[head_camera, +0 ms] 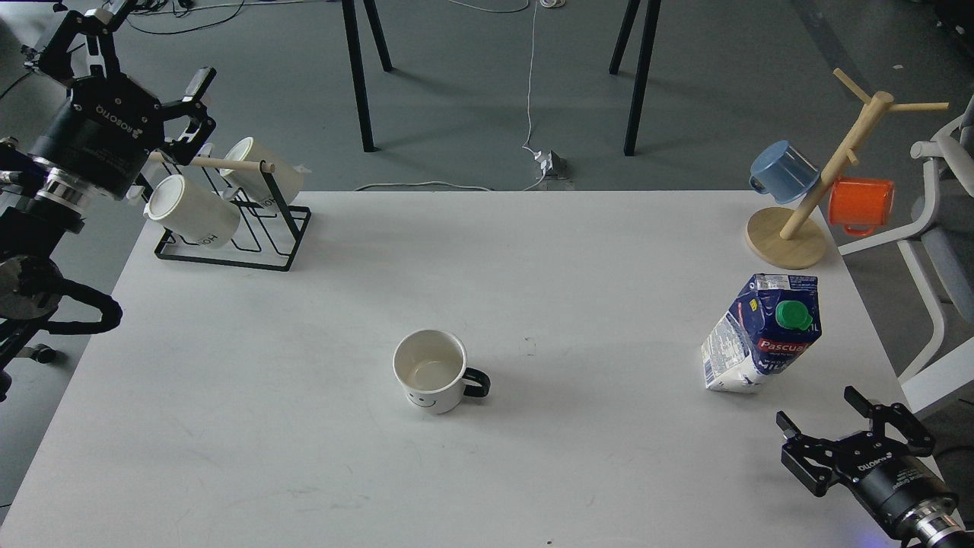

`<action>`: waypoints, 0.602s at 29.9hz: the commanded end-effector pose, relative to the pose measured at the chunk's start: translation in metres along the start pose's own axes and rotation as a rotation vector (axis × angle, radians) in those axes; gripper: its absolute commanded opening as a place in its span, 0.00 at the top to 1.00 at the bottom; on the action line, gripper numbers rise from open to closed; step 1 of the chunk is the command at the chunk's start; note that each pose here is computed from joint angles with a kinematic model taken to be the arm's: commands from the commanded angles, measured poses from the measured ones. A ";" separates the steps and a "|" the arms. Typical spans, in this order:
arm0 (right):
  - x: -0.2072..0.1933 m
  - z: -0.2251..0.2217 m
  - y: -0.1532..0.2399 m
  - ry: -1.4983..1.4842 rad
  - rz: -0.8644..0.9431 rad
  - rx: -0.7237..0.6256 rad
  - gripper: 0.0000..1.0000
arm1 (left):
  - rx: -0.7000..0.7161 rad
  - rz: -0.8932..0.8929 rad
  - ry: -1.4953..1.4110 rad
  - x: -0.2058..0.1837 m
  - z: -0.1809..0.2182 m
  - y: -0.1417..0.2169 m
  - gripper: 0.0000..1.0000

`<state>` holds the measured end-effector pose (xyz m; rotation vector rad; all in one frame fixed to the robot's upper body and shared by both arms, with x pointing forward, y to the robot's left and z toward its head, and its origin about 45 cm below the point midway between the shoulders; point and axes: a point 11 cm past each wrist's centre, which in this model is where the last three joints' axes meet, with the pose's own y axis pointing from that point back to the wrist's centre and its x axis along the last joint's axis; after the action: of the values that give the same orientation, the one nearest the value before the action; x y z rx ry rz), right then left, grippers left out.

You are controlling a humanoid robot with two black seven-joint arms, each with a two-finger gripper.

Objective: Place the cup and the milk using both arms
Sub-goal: 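Reach the right gripper to the milk carton and grasp it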

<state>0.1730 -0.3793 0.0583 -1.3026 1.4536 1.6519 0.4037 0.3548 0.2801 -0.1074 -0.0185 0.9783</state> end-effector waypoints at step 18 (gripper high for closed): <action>-0.029 -0.002 -0.031 0.018 -0.099 0.015 0.01 | 0.031 -0.010 -0.032 0.000 -0.006 0.003 0.06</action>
<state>0.2051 -0.3648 0.0681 -1.3586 1.3901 1.5917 0.4018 0.3561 0.2748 -0.0636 -0.0348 0.9696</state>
